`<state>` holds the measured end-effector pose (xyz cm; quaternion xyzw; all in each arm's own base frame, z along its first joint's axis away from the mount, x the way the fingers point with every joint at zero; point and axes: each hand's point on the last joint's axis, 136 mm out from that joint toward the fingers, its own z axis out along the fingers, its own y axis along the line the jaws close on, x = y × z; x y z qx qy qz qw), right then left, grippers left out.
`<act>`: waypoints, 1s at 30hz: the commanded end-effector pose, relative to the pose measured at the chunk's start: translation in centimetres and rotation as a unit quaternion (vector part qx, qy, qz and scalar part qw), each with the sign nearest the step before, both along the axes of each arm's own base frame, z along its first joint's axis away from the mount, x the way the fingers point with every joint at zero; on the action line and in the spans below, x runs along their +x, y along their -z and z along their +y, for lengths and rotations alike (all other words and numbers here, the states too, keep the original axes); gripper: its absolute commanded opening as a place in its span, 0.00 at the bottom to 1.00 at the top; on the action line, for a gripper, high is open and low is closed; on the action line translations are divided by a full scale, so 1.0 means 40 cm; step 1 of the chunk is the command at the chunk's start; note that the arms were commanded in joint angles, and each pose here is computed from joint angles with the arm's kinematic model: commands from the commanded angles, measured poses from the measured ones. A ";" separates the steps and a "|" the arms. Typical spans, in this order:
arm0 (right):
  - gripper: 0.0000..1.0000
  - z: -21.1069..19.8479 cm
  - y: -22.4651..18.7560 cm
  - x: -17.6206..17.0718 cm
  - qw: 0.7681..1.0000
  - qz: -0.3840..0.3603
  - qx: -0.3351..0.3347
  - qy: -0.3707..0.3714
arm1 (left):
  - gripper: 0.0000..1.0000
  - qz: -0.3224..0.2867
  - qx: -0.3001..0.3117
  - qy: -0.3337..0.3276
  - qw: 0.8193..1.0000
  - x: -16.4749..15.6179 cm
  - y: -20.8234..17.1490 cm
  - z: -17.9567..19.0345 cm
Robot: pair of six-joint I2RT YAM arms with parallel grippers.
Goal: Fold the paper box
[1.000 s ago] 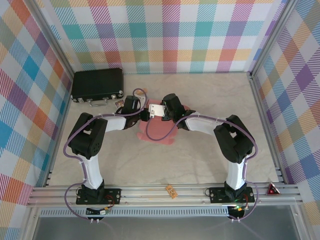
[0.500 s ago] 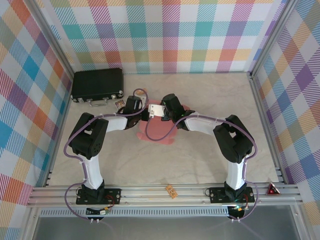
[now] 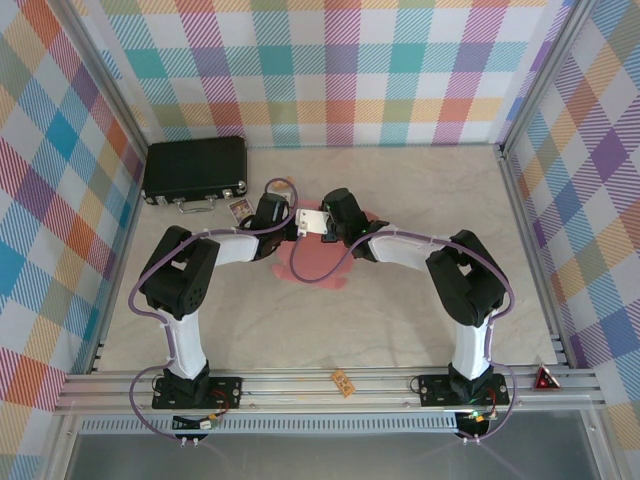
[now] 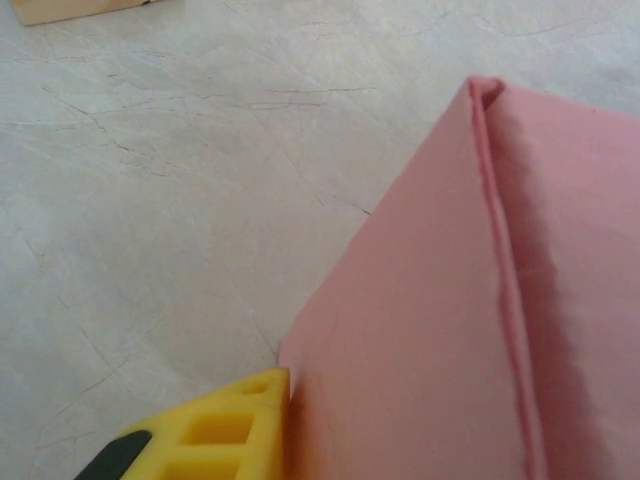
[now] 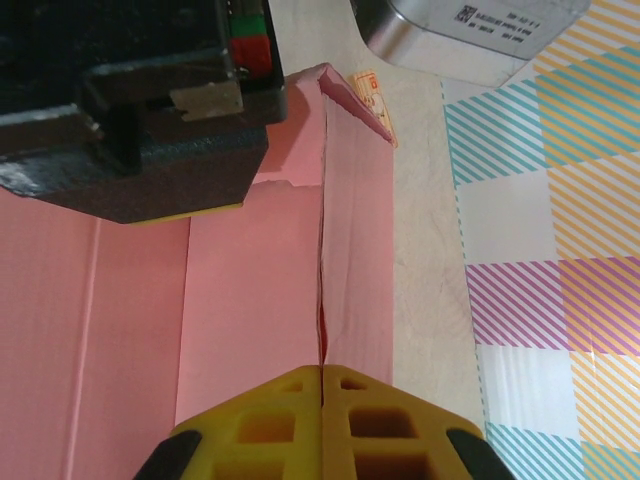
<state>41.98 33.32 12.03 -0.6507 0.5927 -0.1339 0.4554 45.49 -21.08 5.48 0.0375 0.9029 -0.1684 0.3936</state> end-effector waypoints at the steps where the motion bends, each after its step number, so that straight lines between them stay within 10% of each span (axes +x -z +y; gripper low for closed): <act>1: 0.00 0.009 0.050 -0.021 0.999 0.033 -0.014 -0.006 | 0.19 0.002 0.000 -0.015 1.000 0.001 0.009 0.004; 12: 0.00 0.013 0.053 -0.028 0.999 0.040 -0.012 -0.010 | 0.23 -0.022 -0.020 0.029 0.999 -0.011 0.009 -0.028; 24: 0.00 0.012 0.040 -0.036 0.999 0.043 -0.004 -0.007 | 0.00 -0.035 -0.003 0.046 0.998 -0.017 0.008 -0.025; 30: 0.25 0.010 0.004 -0.039 0.999 0.042 0.022 0.009 | 0.00 -0.031 0.018 0.052 0.998 -0.035 0.008 -0.014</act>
